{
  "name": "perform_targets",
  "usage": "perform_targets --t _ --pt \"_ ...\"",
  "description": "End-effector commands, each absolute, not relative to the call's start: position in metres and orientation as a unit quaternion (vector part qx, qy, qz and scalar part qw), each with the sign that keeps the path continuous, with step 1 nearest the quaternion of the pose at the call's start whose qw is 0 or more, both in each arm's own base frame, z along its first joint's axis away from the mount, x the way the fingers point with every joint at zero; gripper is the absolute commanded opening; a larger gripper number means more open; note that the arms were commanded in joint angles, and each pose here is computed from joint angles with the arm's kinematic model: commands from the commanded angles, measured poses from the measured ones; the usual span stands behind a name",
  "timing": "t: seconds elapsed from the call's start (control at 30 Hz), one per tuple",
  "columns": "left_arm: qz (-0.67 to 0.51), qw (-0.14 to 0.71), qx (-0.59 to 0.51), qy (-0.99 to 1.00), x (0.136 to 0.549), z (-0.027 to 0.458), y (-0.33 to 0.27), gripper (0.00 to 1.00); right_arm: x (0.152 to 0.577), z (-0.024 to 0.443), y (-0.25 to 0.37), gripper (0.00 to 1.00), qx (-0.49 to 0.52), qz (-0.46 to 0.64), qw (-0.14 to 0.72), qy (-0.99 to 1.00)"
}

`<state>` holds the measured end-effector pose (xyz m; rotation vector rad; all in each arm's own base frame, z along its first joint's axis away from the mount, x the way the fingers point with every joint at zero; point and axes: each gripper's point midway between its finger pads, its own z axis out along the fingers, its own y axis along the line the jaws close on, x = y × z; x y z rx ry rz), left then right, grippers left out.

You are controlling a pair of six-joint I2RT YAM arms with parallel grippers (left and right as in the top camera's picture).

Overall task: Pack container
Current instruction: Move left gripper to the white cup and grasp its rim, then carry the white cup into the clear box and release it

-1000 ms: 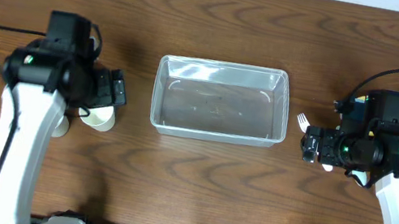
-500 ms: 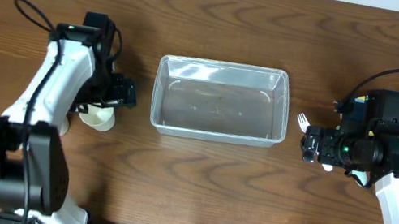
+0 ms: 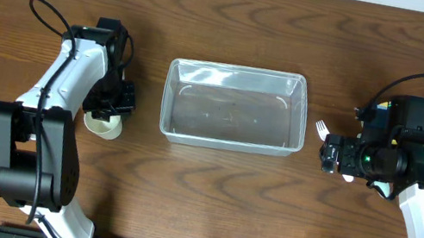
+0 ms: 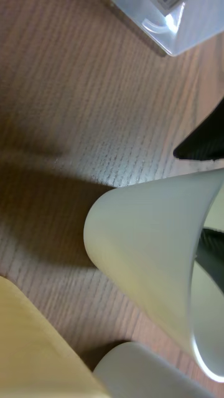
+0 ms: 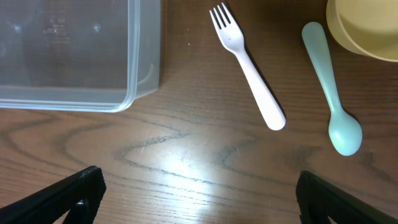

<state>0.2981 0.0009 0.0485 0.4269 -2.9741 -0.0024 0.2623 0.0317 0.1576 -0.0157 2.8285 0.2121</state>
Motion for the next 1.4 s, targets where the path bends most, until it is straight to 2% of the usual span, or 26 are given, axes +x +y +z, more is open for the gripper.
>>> perform_targets --t 0.0,0.17,0.3,0.5,0.63,0.77,1.07,1.2,1.37 --pt "-0.007 0.076 0.138 -0.987 0.294 0.048 0.004 0.26 0.266 0.162 0.032 0.99 -0.007 0.072 0.159 0.985" --pt "-0.008 0.08 0.138 -0.987 0.292 0.048 0.003 0.19 0.266 0.162 0.032 0.99 -0.007 0.072 0.159 0.985" --pt "-0.008 0.081 0.138 -0.987 0.292 0.048 0.003 0.06 0.265 0.162 0.032 0.99 -0.007 0.072 0.158 0.985" --pt "-0.007 0.074 0.134 -0.988 0.292 0.053 0.001 0.06 0.266 0.162 0.032 0.99 -0.007 0.072 0.159 0.985" --pt "-0.007 0.062 0.114 -0.992 0.291 0.074 -0.011 0.06 0.266 0.162 0.031 0.99 -0.007 0.069 0.159 0.985" --pt "-0.002 0.025 0.072 -0.997 0.29 0.117 -0.035 0.06 0.266 0.162 0.026 0.99 -0.005 0.057 0.159 0.986" --pt "0.054 -0.168 -0.039 -0.984 0.313 0.241 -0.112 0.06 0.266 0.162 0.026 0.99 -0.004 0.055 0.16 0.986" --pt "0.069 -0.198 -0.064 -0.976 0.328 0.245 -0.136 0.06 0.266 0.162 0.026 0.99 -0.004 0.056 0.16 0.986" --pt "0.059 -0.166 -0.085 -0.981 0.343 0.213 -0.152 0.06 0.266 0.162 0.026 0.99 -0.004 0.056 0.16 0.986"
